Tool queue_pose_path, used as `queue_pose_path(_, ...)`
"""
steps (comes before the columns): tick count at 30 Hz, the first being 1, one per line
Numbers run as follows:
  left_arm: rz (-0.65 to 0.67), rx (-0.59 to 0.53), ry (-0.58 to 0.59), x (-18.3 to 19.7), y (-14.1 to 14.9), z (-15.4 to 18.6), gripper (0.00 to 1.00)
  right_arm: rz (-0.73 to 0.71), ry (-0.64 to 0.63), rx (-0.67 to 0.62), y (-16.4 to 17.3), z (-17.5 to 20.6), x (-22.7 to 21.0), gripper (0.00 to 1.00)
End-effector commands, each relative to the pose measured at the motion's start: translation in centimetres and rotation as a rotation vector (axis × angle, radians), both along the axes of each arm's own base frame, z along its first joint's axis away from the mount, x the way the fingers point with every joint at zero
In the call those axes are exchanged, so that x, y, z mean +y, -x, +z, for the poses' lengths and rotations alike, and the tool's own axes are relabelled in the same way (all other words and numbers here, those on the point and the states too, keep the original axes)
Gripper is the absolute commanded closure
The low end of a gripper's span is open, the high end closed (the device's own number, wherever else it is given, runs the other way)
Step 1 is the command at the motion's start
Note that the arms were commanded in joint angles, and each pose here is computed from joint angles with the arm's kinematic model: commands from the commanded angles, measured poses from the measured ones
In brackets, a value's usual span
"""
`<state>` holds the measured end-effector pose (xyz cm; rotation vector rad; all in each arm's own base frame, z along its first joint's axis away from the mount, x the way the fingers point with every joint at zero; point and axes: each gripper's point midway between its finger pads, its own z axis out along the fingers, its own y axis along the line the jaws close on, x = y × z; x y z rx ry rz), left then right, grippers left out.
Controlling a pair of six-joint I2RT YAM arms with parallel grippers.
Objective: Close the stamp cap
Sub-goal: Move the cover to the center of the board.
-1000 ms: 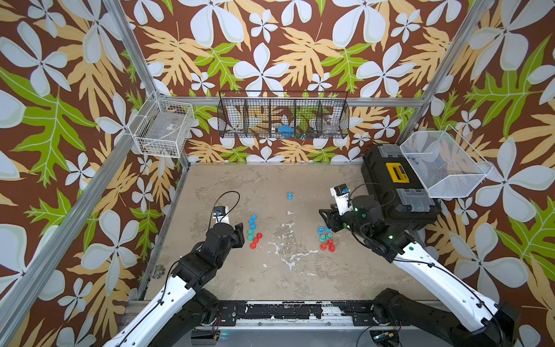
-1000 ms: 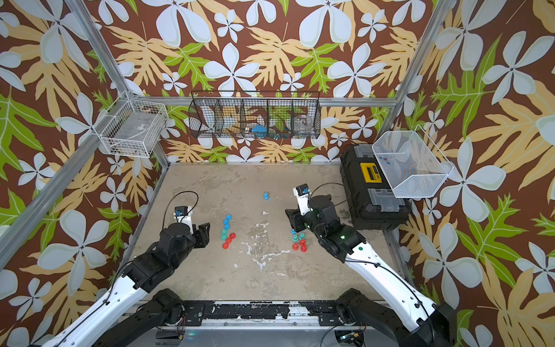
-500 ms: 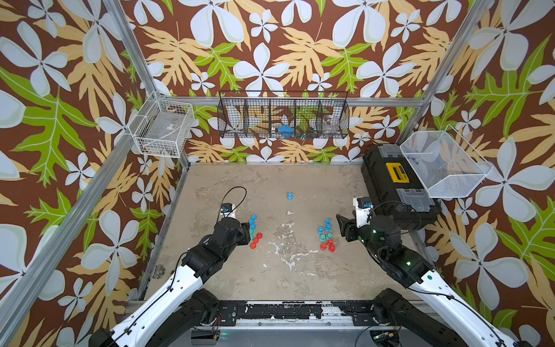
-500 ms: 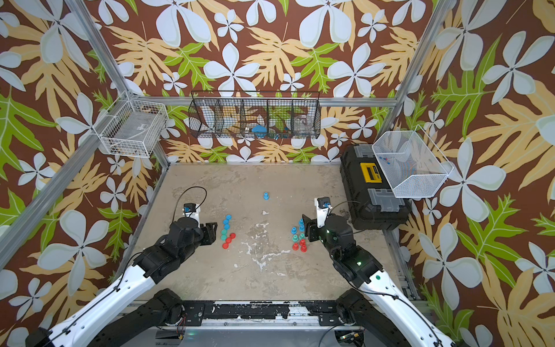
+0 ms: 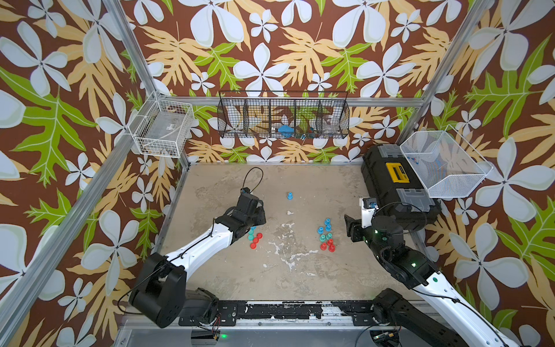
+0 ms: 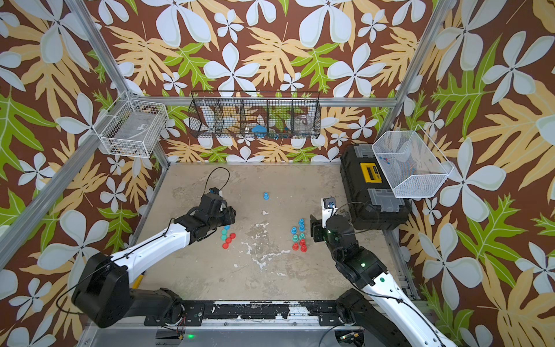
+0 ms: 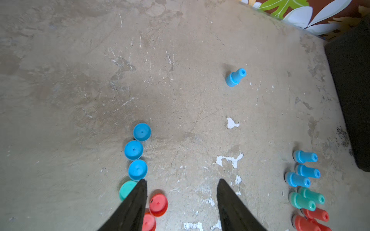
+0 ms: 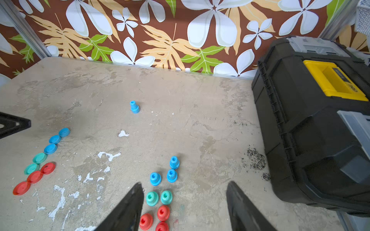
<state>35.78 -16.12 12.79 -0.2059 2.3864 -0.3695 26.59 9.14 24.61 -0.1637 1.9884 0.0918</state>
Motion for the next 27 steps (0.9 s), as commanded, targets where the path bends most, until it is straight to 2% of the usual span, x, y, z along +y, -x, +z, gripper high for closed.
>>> queue_pose_path(1,0.003,0.013,0.021,-0.6,-1.9,-0.6,0.43,0.002,0.004,0.008,0.2,-0.2,0.0,0.33)
queue_pose_path(12,0.043,0.114,-0.029,-0.5,-3.8,-5.4,0.44,0.033,-0.012,0.038,0.0,-0.9,0.8,0.37)
queue_pose_path(27,0.071,0.15,-0.05,0.2,-4.5,-7.4,0.45,0.045,-0.031,0.046,0.0,-1.0,1.2,0.4)
